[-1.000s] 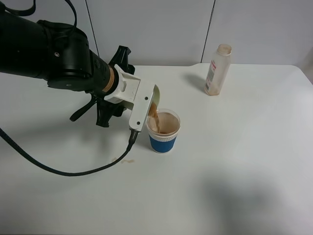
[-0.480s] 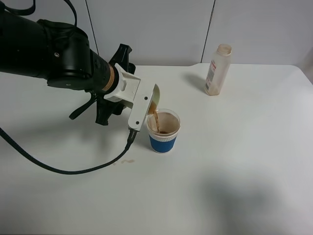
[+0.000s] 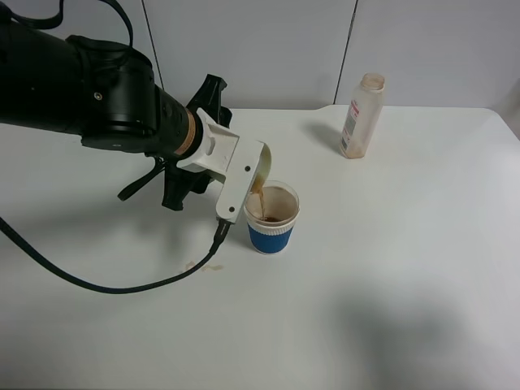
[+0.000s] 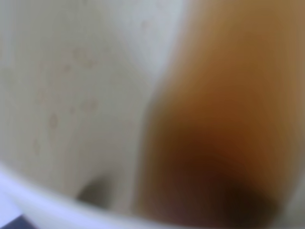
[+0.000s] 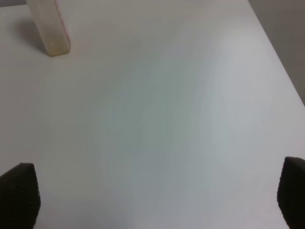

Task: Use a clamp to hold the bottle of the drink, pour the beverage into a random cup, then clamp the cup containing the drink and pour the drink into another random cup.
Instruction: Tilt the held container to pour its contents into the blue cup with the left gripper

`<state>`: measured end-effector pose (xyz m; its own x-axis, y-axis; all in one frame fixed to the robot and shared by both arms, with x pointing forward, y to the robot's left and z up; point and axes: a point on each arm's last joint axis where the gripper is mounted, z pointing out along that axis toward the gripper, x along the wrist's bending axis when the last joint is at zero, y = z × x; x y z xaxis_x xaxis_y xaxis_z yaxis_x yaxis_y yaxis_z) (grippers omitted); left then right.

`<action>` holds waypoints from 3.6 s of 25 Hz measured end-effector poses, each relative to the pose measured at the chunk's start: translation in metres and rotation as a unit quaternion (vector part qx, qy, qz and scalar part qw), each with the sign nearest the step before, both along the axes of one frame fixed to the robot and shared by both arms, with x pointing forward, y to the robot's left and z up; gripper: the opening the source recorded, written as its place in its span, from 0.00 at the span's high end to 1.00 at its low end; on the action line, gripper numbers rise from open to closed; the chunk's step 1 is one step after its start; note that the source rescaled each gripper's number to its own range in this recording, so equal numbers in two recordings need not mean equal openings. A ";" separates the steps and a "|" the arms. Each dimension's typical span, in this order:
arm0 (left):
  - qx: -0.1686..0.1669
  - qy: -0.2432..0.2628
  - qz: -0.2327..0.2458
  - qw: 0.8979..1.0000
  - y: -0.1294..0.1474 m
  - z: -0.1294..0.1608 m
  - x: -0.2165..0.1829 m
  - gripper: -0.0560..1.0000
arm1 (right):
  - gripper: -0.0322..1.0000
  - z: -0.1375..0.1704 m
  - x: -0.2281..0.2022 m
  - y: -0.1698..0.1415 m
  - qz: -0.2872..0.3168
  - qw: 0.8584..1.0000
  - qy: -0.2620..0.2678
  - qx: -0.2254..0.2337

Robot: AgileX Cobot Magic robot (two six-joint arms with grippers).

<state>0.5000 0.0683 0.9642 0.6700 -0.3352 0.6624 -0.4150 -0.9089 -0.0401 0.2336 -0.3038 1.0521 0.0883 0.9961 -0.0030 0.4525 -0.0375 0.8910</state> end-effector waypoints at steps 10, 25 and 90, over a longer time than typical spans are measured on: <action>0.003 -0.013 -0.009 1.000 -0.004 0.005 0.001 0.92 | 0.00 0.000 0.000 0.000 0.000 1.000 0.000 0.000; 0.008 -0.026 -0.019 0.999 -0.006 0.009 0.004 0.92 | 0.00 0.000 0.000 0.000 0.000 1.000 0.000 0.000; 0.055 -0.105 -0.076 0.990 -0.018 0.017 -0.001 0.92 | 0.00 0.000 0.000 0.000 0.000 1.000 0.000 0.000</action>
<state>0.4988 0.0505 0.9807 0.4580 -0.4990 0.7357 -0.5183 -0.8222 -0.2351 0.2336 -0.3038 1.0521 0.0883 0.9961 -0.0030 0.4525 -0.0375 0.8910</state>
